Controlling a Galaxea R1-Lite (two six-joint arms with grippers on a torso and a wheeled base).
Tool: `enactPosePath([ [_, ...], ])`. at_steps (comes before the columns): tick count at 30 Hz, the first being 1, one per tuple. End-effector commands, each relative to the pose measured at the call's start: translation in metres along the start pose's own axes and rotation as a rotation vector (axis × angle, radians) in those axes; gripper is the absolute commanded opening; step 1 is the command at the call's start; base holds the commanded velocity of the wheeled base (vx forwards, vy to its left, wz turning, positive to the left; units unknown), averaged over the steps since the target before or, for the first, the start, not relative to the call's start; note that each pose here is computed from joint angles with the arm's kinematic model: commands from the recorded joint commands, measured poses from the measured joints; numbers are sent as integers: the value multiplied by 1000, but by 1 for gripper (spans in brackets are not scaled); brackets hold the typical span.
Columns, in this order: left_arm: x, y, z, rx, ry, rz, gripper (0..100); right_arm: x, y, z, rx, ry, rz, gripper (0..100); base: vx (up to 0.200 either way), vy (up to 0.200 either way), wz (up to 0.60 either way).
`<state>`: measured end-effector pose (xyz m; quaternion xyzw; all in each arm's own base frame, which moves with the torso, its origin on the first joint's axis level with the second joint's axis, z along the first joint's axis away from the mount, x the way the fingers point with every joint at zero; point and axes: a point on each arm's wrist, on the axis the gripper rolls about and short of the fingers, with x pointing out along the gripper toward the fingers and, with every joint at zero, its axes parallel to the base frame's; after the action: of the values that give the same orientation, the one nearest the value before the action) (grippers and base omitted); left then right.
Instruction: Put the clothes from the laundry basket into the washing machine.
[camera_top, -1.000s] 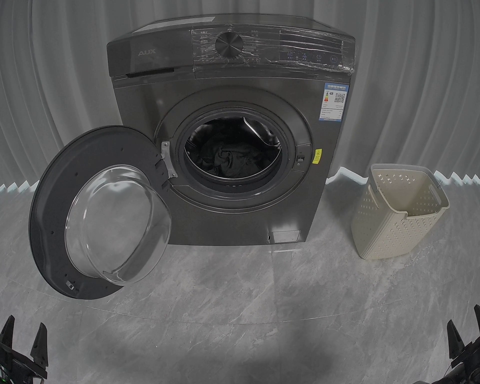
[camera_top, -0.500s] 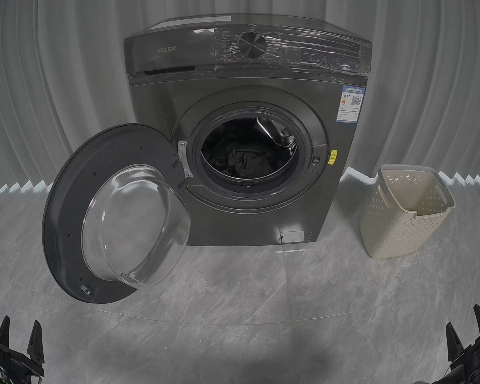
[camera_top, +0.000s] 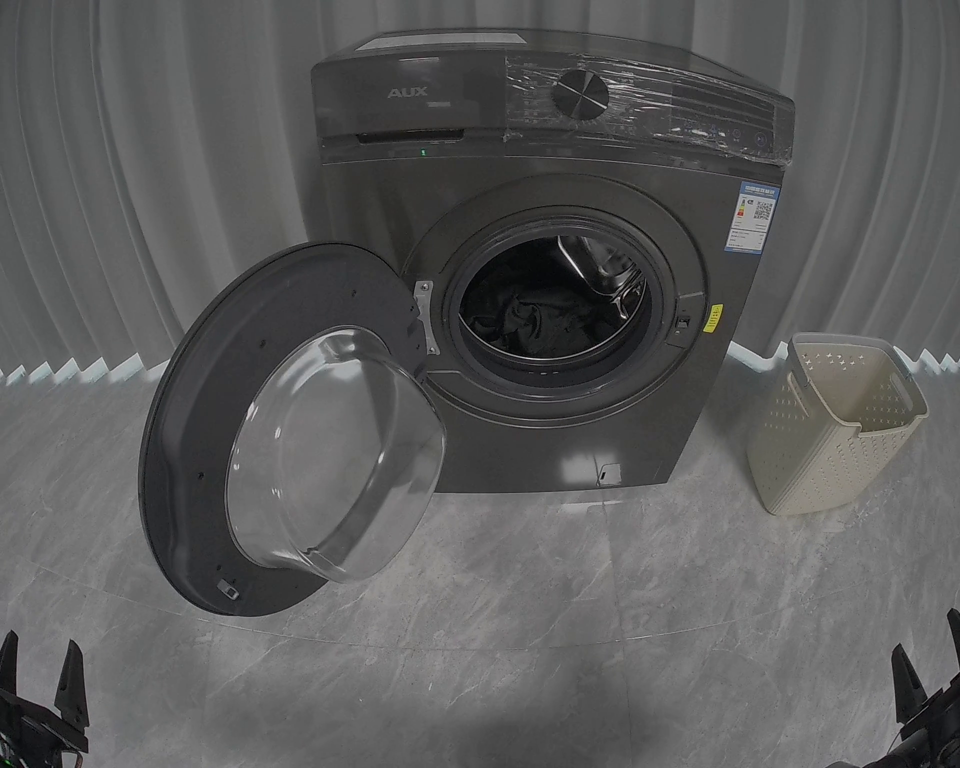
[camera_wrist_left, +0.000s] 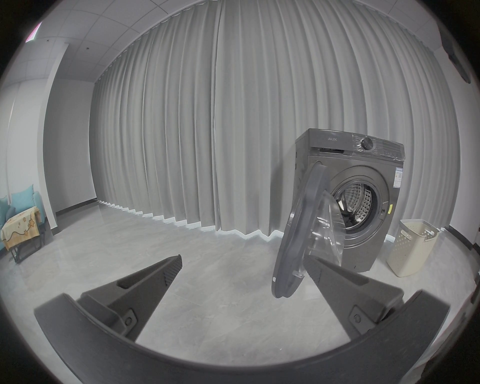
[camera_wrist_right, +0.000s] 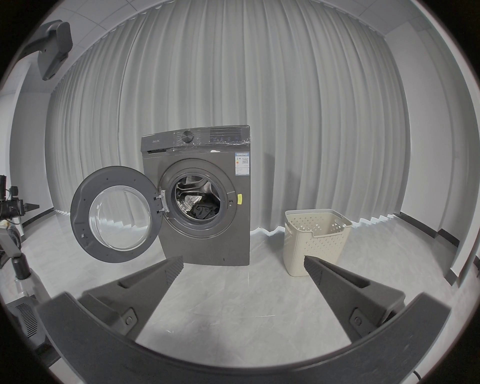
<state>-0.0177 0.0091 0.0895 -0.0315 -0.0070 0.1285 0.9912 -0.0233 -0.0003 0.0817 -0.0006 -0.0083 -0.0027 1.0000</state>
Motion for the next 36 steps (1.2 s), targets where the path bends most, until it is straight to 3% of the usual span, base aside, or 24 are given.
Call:
enactPosePath([
  [1, 2, 0, -5, 19, 22, -5, 100, 0, 0, -5, 0, 6, 1, 100, 0, 0, 0],
  [4, 2, 0, -5, 38, 22, -5, 100, 0, 0, -5, 0, 6, 1, 100, 0, 0, 0],
  [9, 2, 0, -5, 20, 23, -4, 100, 0, 0, -5, 0, 6, 1, 100, 0, 0, 0],
  [18, 2, 0, -5, 21, 23, -4, 100, 0, 0, -5, 0, 6, 1, 100, 0, 133, 0],
  [23, 1, -1, -5, 60, 26, -32, 100, 0, 0, -5, 0, 6, 1, 100, 0, 0, 0],
  [24, 1, -1, -1, 90, 25, -55, 100, 0, 0, -5, 0, 6, 1, 100, 0, 0, 0],
  [25, 2, -2, -1, 91, 23, -58, 100, 0, 0, -5, 0, 6, 1, 100, 0, 0, 0],
  [30, 16, -14, 59, 64, 36, -186, 100, 0, 0, -5, 0, 6, 1, 100, 0, 0, 0],
  [34, 43, -27, 71, 86, 167, -290, 100, 0, 0, -5, 0, 6, 1, 100, 0, 0, 0],
  [36, 50, -31, 72, 89, 186, -316, 100, 0, 0, -5, 0, 6, 1, 100, 0, 0, 0],
])
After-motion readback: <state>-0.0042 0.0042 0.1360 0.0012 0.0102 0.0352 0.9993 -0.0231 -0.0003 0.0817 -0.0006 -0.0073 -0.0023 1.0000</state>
